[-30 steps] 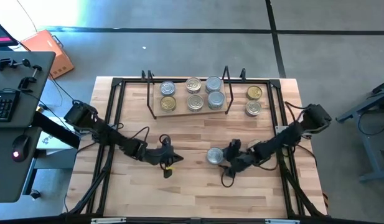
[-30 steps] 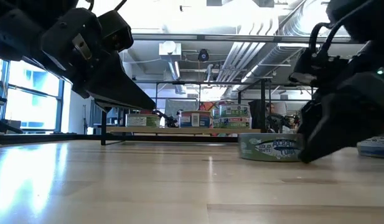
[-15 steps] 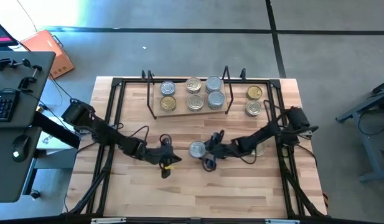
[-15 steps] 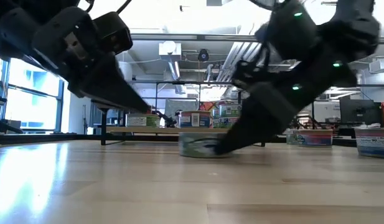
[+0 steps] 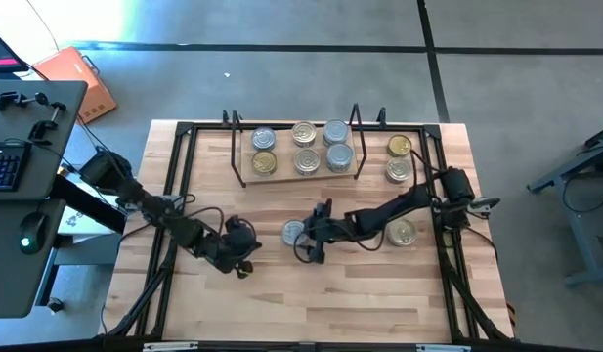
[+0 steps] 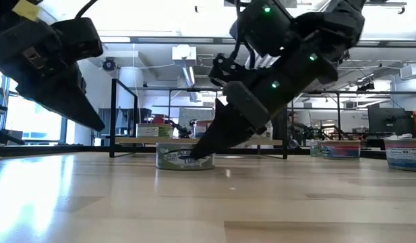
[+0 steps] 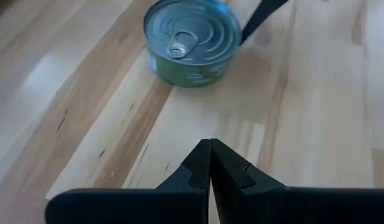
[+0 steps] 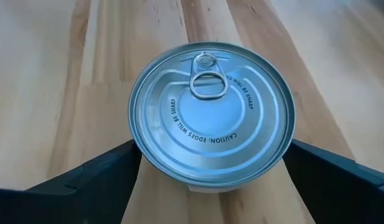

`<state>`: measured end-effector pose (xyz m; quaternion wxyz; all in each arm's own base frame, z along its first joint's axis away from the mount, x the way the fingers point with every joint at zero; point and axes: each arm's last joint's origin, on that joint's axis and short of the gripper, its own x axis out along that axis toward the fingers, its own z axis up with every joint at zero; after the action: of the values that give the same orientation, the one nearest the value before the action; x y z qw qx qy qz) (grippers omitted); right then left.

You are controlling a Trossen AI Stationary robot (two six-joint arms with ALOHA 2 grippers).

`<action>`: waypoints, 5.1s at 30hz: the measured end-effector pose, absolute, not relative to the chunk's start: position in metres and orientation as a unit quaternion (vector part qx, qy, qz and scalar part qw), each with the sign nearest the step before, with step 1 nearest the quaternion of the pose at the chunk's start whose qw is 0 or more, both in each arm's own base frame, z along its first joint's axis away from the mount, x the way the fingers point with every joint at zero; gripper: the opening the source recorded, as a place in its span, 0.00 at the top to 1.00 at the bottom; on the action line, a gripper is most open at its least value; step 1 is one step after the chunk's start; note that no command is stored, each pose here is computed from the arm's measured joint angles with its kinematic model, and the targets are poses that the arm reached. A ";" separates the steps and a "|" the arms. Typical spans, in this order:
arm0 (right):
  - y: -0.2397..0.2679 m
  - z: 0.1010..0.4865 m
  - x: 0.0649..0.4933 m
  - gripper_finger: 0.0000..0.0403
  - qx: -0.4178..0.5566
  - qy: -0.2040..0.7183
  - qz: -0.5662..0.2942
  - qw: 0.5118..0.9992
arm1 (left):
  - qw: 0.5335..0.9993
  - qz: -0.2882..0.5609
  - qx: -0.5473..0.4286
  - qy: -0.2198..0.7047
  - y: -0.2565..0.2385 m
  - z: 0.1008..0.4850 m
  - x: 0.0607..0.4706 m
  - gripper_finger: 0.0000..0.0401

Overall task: Stack canned seafood by type on shelf
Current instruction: Stack the green tuna can on top of the green tuna can on the shelf

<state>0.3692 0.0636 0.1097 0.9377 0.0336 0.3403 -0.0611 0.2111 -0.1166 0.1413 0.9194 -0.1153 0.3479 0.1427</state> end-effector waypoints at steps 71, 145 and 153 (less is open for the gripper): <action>0.079 0.144 0.392 0.16 -0.038 0.294 -0.024 0.955 | 0.934 0.134 -0.089 0.318 -0.137 0.142 0.199 1.00; -0.221 0.186 0.490 0.01 0.048 0.328 -0.214 0.919 | 0.907 0.305 -0.078 0.281 0.039 0.305 0.217 1.00; -0.219 0.187 0.486 0.01 0.035 0.352 -0.203 0.913 | 0.907 0.305 -0.078 0.281 0.039 0.305 0.217 1.00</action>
<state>0.4862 -0.2187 0.1873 0.9131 0.0347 0.3518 -0.2030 0.2172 0.0391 0.3046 0.9066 -0.0775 0.2812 0.3048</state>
